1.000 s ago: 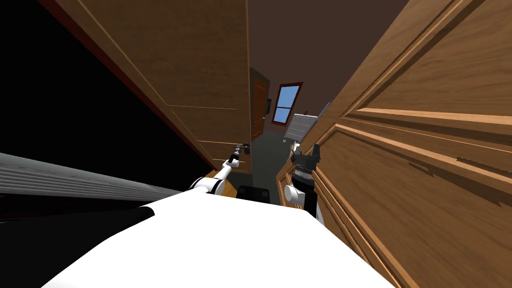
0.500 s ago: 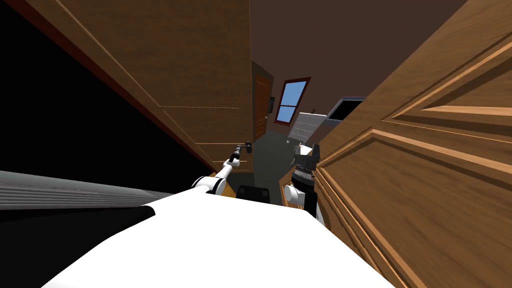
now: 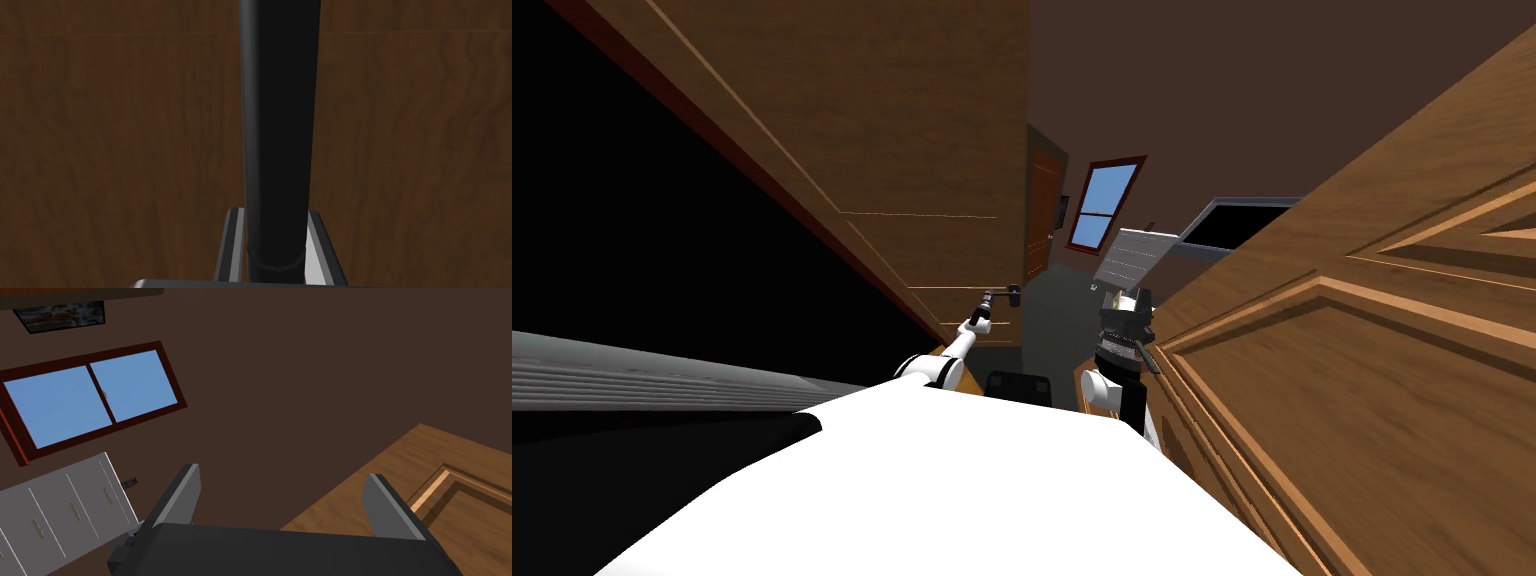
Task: Push the door open
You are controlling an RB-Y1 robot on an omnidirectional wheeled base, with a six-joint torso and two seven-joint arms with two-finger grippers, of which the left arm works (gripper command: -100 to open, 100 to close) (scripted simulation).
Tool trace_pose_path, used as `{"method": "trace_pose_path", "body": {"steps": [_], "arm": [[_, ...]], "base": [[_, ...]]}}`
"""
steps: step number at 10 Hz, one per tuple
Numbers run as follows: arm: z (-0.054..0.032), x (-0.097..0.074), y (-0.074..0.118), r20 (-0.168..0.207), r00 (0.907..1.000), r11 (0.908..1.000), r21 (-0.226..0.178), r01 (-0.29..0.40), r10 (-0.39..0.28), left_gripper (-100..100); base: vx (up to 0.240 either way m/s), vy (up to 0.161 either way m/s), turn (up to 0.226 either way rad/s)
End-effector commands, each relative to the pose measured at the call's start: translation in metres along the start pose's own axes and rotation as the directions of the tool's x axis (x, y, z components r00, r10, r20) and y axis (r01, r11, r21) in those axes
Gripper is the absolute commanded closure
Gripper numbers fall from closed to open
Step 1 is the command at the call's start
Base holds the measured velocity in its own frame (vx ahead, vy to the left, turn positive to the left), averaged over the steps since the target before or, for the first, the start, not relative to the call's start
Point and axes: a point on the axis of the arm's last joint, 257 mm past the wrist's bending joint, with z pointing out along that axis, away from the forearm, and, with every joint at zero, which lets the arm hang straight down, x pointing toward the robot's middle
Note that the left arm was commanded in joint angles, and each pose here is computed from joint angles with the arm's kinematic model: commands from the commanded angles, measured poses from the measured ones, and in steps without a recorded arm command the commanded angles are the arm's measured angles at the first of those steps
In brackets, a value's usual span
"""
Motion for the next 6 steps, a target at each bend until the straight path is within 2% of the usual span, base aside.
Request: {"method": "trace_pose_path", "body": {"steps": [1,4,5,6], "arm": [[0.0048,-0.0232,-0.0113,0.031,0.9994,0.9997,0.019,-0.014,0.014,100],[0.005,-0.024,-0.0117,0.034,0.9993,0.9997,0.02,-0.016,0.015,100],[0.005,-0.0243,-0.0119,0.036,0.9992,0.9997,0.02,-0.016,0.016,100],[0.0053,-0.0255,-0.0125,0.04,0.999,0.9996,0.021,-0.018,0.018,100]], "base": [[0.121,0.013,0.084],[0.074,0.002,0.026],[0.08,0.017,0.147],[0.132,0.054,0.269]]}}
